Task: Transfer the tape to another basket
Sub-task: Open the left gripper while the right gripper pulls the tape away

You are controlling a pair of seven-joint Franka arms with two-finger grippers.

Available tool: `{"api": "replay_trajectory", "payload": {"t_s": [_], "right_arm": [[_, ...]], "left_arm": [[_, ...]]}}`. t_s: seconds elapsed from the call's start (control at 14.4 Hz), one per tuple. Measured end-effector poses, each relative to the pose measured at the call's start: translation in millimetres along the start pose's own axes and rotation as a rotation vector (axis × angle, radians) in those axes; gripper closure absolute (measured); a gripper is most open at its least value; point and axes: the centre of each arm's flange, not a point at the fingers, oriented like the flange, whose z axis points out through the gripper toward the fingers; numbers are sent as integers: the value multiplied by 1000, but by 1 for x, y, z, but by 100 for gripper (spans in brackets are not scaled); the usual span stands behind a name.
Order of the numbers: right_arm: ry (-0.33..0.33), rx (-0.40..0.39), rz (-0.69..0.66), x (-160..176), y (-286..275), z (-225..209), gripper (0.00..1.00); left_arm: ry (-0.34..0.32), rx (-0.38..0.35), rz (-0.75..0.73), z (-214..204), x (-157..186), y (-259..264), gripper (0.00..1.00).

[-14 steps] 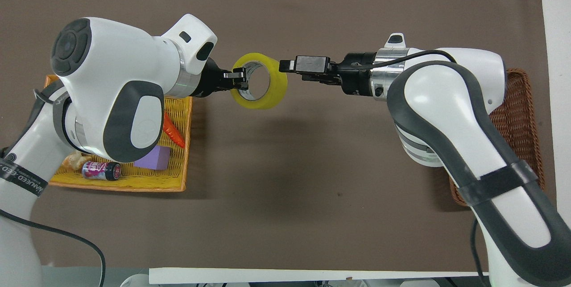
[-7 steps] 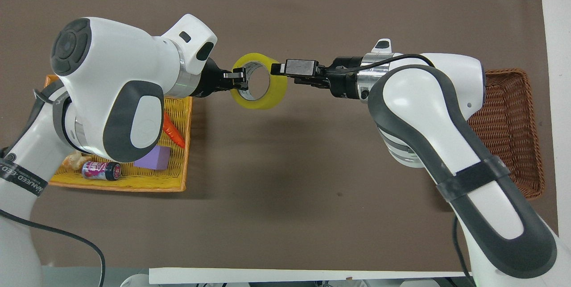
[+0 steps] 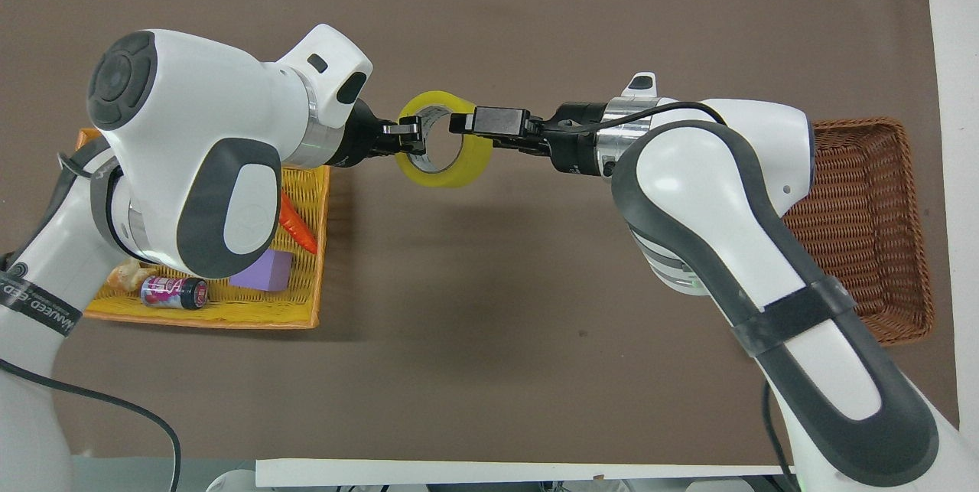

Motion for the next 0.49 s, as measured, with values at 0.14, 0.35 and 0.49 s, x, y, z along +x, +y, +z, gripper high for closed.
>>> {"api": "replay_trajectory", "payload": {"t_s": [0.14, 0.35, 0.49], "right_arm": [[0, 0, 0, 0, 0, 0, 12], [0, 0, 0, 0, 0, 0, 19], [0, 0, 0, 0, 0, 0, 26]], "left_arm": [[0, 0, 0, 0, 0, 0, 78], [-1, 0, 0, 0, 0, 0, 78], [-2, 1, 0, 0, 0, 0, 78]]}}
